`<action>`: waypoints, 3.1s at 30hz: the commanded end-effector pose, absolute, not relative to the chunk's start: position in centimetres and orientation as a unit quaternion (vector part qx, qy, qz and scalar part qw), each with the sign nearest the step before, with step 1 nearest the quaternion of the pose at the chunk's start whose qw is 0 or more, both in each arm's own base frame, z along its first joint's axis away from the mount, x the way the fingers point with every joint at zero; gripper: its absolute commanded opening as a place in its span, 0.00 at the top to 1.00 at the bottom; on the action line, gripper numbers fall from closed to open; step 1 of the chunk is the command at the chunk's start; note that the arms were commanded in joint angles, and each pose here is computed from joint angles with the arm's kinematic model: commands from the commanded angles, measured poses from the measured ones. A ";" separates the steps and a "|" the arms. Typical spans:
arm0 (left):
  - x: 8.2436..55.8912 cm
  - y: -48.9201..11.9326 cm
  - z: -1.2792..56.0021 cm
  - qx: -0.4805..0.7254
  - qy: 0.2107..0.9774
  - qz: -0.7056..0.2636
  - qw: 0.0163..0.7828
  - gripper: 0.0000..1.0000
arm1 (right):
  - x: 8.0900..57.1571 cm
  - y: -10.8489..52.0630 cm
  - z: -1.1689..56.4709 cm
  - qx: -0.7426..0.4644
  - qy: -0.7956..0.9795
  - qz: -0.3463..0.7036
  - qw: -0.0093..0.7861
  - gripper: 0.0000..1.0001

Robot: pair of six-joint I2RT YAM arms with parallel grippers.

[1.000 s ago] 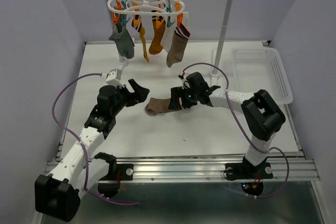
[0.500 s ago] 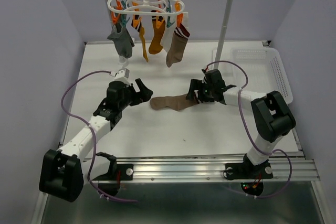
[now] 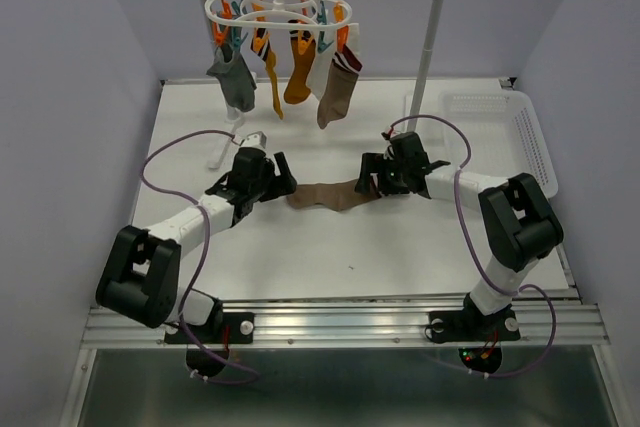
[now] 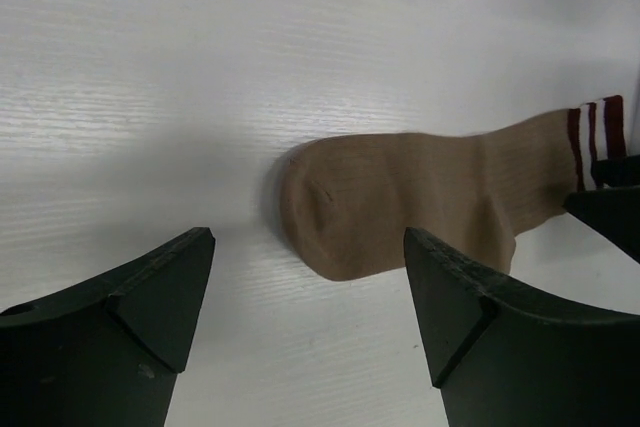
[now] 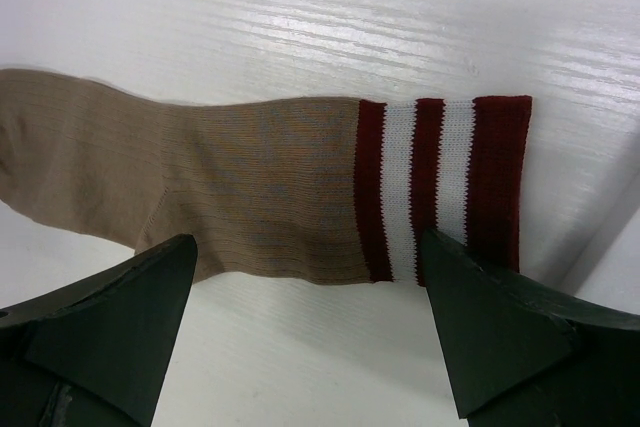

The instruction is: Clip the socks to the hanger

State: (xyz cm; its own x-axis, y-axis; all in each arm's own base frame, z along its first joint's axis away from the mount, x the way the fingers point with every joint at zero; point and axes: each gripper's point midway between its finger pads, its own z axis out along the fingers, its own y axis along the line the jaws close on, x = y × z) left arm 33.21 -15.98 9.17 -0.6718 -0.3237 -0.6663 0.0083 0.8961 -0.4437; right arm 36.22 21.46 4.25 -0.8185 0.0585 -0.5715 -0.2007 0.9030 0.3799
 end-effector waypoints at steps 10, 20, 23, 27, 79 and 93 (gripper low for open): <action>35.4 -17.9 5.7 -0.060 0.920 -0.135 0.364 0.41 | 36.0 21.8 5.6 -0.063 0.924 0.220 0.305 0.00; 34.4 -16.4 3.3 -0.073 0.929 -0.102 0.349 0.84 | 35.3 21.9 5.8 -0.078 0.922 0.229 0.303 0.00; 33.9 -15.1 3.2 -0.092 0.927 -0.076 0.356 0.99 | 35.0 22.2 5.9 -0.095 0.918 0.240 0.302 0.00; 33.2 -13.1 3.2 -0.114 0.925 -0.040 0.361 1.00 | 34.5 22.8 6.2 -0.113 0.912 0.257 0.298 0.00; 33.1 -8.1 3.0 -0.134 0.936 0.062 0.320 0.86 | 33.0 28.5 7.2 -0.228 0.883 0.261 0.317 0.00; 35.5 -9.6 12.9 -0.128 0.895 -0.009 0.426 0.01 | 34.8 28.7 24.7 -0.301 0.763 0.258 0.510 0.00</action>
State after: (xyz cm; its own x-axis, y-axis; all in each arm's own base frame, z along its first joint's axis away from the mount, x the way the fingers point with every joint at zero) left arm 33.91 -9.40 6.50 -0.7253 -0.1958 -0.6600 -0.2192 0.9745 -0.0482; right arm 33.38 28.61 13.52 -0.5667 -0.2602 -0.7818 -0.6563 0.7162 0.2373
